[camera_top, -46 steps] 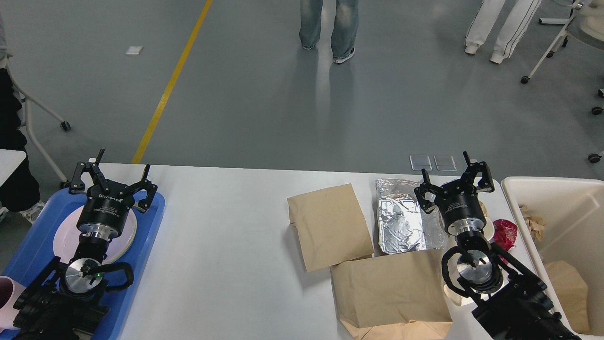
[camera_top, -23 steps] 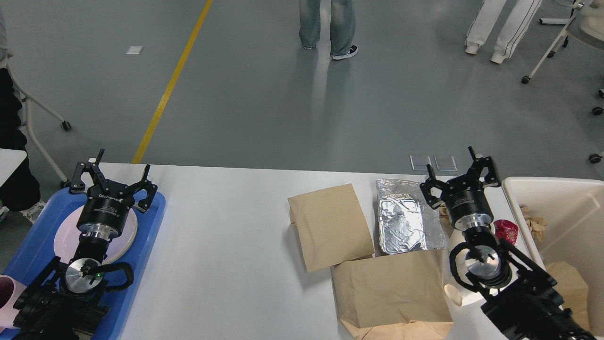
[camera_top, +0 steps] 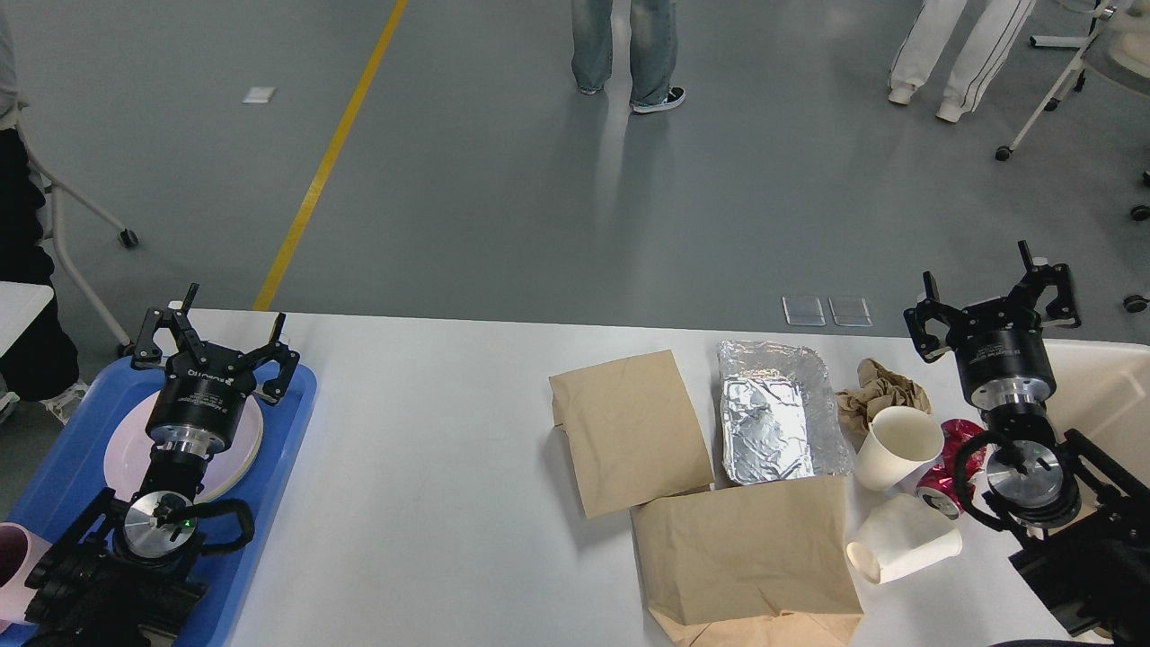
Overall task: Tidy desktop
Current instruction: 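Raise the right gripper up from beside the white bin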
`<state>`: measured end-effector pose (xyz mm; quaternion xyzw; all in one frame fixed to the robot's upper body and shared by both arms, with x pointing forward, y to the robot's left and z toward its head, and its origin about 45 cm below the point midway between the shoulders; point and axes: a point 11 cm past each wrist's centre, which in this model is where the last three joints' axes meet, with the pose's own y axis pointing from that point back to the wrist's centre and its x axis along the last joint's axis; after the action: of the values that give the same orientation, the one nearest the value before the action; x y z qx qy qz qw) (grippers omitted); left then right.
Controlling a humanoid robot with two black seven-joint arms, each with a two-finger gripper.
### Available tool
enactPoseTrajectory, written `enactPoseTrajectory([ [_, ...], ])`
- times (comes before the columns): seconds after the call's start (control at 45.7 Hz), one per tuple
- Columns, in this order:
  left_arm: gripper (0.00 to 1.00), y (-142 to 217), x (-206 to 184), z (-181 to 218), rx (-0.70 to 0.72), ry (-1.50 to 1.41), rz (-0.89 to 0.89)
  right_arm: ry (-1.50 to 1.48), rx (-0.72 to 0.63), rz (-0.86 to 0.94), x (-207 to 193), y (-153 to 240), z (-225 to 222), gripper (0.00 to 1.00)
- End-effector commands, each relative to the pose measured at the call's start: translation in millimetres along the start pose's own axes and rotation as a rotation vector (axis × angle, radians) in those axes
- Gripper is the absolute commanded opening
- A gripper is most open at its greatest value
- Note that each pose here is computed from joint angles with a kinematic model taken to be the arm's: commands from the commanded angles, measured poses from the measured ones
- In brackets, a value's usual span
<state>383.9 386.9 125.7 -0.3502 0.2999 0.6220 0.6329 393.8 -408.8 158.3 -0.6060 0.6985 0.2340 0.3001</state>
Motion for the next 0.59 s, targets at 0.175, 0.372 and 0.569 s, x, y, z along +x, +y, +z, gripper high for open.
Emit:
enactPoseTrajectory([
  [0.175,0.96,0.0,0.0,0.1,-0.001,0.001,0.0,-0.003,-0.011,0.0,-1.3,1.3,6.4,1.0],
  [0.372,0.96,0.0,0.0,0.0,0.0,0.0,0.0,0.029,-0.052,-0.018,-3.8,2.8,14.3,1.0],
  [0.569,0.96,0.0,0.0,0.1,-0.001,0.001,0.0,0.082,-0.135,-0.043,-6.2,8.8,34.2,1.0],
])
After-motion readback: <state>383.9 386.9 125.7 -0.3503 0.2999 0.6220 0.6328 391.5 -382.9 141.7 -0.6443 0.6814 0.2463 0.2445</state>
